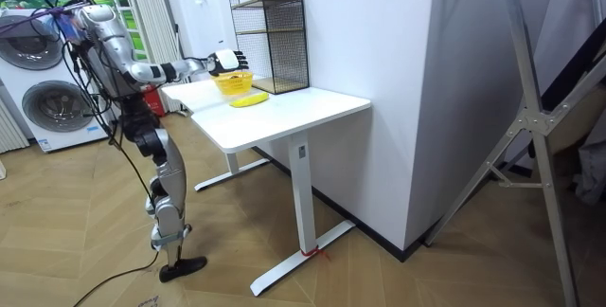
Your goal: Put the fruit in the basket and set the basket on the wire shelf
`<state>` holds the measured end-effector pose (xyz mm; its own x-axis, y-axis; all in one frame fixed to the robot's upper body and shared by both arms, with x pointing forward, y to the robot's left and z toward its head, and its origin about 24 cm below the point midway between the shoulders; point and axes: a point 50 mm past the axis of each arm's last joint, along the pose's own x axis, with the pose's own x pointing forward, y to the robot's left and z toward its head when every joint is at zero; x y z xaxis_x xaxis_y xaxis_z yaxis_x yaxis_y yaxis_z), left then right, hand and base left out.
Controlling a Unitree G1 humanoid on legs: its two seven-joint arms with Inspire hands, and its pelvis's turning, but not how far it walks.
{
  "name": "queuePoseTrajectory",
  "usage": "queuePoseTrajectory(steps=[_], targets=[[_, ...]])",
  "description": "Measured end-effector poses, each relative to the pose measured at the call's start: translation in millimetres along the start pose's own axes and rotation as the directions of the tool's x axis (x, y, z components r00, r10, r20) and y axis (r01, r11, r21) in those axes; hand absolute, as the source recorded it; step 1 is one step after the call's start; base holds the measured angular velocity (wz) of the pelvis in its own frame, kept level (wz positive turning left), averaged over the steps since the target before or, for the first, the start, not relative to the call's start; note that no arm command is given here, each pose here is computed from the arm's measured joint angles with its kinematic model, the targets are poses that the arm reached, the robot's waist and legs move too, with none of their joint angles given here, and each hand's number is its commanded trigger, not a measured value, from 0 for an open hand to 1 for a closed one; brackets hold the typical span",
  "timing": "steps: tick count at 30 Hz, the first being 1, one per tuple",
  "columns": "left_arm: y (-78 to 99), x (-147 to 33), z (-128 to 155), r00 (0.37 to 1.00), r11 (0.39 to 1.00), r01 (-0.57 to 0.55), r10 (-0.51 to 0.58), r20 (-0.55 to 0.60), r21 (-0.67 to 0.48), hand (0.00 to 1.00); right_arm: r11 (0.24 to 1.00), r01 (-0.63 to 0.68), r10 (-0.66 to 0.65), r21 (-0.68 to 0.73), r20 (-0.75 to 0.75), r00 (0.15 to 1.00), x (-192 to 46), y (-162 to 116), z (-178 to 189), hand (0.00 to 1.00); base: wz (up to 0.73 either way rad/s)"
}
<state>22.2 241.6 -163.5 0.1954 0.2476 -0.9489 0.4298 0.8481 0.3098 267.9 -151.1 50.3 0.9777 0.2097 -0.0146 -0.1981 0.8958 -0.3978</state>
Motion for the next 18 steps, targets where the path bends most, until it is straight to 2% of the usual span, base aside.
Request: queuePoseTrajectory(steps=[8, 15, 18], targets=[[-4.1, -2.1, -12, 1.000, 1.000, 0.006, -0.006, -0.029, -0.021, 0.00, 0.976, 0.217, -0.217, 0.002, 0.039, 0.975, -4, -39, 5, 0.00, 0.00], [-1.4, -2.7, -16, 1.000, 0.998, -0.011, 0.009, -0.030, -0.055, 0.00, 0.907, 0.420, -0.417, -0.043, 0.051, 0.907, -13, -78, 3, 0.00, 0.00], [1.0, -2.4, -15, 0.999, 0.998, -0.019, 0.017, -0.032, -0.065, 0.00, 0.882, 0.469, -0.467, -0.052, 0.045, 0.883, -15, -82, 1, 0.00, -0.02]])
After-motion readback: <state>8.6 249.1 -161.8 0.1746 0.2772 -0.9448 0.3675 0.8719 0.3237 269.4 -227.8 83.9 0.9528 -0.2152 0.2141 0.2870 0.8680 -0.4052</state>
